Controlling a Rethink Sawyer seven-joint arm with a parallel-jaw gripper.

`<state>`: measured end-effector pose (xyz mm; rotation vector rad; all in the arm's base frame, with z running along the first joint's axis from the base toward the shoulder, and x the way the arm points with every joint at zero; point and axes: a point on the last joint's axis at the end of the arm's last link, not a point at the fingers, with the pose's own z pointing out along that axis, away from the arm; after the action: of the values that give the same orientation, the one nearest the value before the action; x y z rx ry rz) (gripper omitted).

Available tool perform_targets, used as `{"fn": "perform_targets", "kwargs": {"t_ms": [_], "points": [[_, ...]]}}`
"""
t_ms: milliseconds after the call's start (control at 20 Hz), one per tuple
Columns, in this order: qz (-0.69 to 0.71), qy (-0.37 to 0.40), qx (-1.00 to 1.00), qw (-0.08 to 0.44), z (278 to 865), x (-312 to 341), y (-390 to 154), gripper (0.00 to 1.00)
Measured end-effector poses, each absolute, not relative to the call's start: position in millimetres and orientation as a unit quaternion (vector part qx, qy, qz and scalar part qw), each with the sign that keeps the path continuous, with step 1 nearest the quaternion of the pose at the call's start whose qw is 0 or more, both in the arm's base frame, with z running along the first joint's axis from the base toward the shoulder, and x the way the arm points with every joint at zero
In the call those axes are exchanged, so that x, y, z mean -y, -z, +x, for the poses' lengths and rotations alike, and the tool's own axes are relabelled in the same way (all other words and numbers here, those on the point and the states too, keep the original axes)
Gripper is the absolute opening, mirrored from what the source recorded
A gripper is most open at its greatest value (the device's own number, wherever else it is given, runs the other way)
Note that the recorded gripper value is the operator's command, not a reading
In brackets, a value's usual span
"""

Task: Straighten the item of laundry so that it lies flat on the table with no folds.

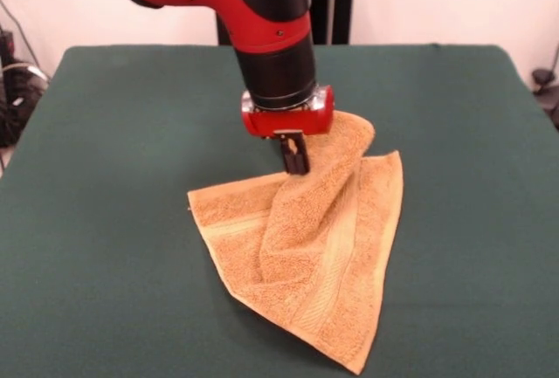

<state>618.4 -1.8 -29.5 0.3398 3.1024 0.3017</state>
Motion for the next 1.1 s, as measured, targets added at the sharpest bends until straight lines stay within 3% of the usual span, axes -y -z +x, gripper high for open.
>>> {"fn": "perform_targets", "kwargs": {"t_ms": [600, 1100], "points": [[0.088, -0.065, -0.994, 0.003, 609, -17, 30, 0.00], [0.165, -0.098, -0.981, 0.003, 619, -17, -2, 0.00]]}}
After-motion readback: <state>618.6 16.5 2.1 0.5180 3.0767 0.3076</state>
